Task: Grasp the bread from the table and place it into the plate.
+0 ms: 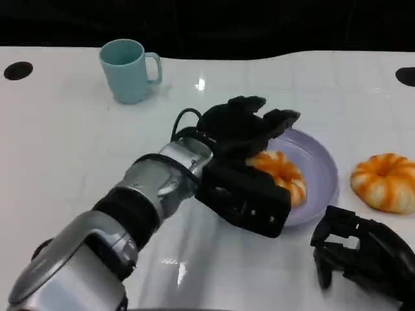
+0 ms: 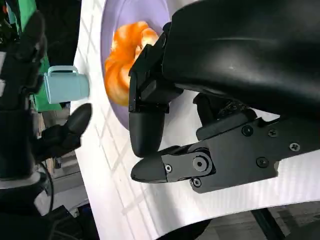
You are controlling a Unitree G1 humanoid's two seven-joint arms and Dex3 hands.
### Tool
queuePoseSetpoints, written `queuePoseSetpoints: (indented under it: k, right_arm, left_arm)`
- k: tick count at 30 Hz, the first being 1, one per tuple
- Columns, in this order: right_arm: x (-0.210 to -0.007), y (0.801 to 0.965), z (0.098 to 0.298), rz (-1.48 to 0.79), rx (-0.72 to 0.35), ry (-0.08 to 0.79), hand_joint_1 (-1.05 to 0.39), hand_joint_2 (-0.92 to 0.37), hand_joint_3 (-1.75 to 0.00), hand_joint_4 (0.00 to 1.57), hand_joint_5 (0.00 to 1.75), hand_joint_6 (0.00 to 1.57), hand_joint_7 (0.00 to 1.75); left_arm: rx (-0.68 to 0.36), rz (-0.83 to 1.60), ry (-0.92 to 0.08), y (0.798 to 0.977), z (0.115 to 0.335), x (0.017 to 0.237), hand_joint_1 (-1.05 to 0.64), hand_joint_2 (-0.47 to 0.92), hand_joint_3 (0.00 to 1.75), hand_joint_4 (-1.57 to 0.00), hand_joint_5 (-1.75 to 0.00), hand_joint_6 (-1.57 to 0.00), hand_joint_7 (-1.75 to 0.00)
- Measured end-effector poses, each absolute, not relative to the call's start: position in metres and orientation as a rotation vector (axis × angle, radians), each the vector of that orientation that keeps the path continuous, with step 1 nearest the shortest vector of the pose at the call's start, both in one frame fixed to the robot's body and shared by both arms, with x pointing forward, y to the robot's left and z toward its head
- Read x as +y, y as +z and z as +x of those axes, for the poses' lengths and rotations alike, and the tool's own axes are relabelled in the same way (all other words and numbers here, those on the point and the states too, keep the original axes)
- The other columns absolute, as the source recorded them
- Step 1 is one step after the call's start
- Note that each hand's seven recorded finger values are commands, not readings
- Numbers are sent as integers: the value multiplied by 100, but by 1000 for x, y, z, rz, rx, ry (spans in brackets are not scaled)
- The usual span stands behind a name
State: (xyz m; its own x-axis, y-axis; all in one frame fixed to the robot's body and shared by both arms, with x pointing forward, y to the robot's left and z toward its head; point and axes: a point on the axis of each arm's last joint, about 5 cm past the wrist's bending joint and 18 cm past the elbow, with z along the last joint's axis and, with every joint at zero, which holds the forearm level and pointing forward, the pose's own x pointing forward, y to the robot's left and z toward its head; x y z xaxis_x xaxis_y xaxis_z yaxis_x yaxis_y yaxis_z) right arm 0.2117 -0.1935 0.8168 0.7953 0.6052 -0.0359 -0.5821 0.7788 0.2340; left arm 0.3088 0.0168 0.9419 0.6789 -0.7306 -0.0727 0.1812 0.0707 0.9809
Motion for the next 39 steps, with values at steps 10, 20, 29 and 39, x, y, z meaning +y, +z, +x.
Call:
queuePoseSetpoints:
  k: [10, 20, 29, 39]
  right_arm:
    - [-193, 816, 212, 211, 107, 640, -60, -92, -24, 71, 175, 68, 147]
    - [-189, 816, 214, 223, 109, 643, -59, -92, -20, 71, 175, 70, 143]
    - [-185, 816, 215, 240, 121, 647, -59, -92, -20, 71, 175, 71, 142]
    - [-185, 816, 215, 239, 118, 649, -59, -92, -20, 71, 175, 72, 142]
  left_arm:
    - [-471, 1271, -718, 942, 304, 43, -86, 92, 58, -5, -4, 0, -5]
    - [-533, 947, -670, 924, 269, 109, -77, 92, 51, -19, -14, -12, -10]
    - [-517, 928, -646, 921, 263, 121, -77, 92, 51, -18, -16, -13, -9]
    - [-515, 926, -654, 921, 263, 120, -74, 92, 51, -27, -28, -24, -15]
